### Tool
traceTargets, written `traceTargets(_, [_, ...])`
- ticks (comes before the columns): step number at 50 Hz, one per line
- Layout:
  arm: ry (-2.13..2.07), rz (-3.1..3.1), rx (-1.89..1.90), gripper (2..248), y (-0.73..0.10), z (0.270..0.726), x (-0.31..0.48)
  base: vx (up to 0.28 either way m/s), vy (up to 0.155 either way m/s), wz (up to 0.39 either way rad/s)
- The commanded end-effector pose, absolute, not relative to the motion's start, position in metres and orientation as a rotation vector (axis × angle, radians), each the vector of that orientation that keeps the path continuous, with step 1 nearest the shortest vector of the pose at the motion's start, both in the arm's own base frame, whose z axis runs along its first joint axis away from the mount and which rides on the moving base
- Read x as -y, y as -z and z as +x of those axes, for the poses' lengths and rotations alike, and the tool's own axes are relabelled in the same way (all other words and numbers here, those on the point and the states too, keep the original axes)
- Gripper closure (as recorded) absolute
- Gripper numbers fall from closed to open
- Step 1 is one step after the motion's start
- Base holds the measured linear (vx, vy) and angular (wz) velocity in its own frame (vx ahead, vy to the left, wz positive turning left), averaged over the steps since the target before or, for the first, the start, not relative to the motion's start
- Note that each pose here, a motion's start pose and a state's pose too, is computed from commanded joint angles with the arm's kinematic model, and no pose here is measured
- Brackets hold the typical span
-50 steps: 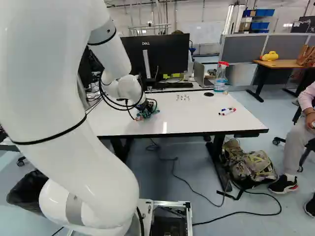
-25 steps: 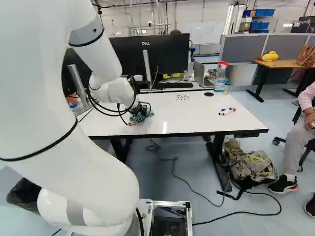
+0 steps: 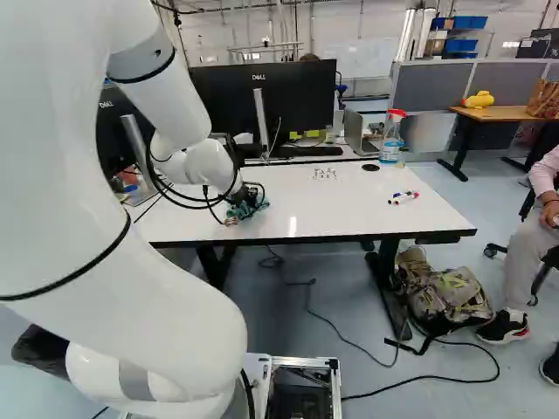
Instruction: Clean the table with the green towel
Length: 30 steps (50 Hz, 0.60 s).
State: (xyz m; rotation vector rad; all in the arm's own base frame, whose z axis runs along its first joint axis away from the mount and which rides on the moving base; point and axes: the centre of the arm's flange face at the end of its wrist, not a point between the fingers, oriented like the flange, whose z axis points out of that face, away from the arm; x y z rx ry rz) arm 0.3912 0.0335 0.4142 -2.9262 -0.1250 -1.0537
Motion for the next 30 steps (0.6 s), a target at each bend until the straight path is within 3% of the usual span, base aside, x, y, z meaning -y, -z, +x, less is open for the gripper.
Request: traceTargets(30, [1.073, -2.866, 0.281, 192, -0.424, 0.387, -0.077, 0.0, 0.0, 0.0])
